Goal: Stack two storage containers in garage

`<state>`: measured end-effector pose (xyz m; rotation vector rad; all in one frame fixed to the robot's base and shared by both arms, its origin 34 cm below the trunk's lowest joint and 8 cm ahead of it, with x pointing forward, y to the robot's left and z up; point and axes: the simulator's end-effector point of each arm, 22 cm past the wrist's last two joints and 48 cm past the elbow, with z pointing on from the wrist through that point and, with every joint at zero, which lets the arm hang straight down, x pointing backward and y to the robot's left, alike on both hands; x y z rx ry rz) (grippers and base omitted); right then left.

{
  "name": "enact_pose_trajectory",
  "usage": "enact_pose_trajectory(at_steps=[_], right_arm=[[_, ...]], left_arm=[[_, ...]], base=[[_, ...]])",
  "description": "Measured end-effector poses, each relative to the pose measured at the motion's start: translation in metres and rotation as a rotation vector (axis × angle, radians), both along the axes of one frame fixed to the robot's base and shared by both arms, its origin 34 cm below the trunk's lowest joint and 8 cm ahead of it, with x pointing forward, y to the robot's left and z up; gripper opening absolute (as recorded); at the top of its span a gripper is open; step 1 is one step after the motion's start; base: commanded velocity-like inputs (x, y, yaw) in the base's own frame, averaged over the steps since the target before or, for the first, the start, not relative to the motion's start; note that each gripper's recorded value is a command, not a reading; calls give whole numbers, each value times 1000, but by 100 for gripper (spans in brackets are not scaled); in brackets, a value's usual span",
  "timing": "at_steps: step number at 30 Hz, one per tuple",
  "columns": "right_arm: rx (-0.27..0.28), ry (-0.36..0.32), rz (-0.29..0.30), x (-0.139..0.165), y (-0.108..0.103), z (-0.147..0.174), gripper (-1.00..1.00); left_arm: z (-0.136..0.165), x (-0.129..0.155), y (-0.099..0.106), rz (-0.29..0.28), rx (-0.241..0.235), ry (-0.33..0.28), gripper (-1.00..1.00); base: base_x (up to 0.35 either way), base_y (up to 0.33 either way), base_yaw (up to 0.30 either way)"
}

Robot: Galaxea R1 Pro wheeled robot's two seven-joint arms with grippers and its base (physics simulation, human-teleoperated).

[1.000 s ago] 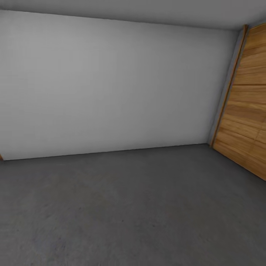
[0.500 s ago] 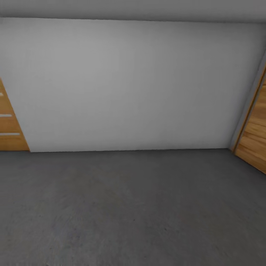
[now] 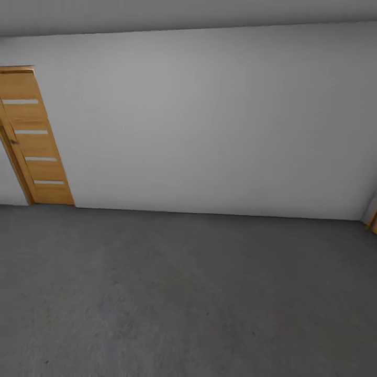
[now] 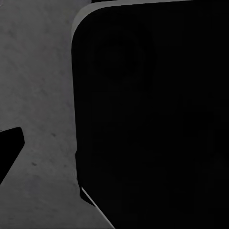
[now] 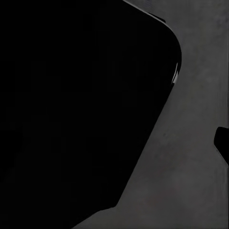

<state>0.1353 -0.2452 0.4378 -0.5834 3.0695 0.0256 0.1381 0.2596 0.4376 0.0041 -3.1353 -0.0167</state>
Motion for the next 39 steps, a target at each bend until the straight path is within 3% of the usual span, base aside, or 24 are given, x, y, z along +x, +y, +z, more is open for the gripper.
enact_pose_trajectory(at_steps=[39], right_arm=[[1,-3,0,1,0,0,100]], left_arm=[[0,0,0,0,0,0,100]], base=[[0,0,291]])
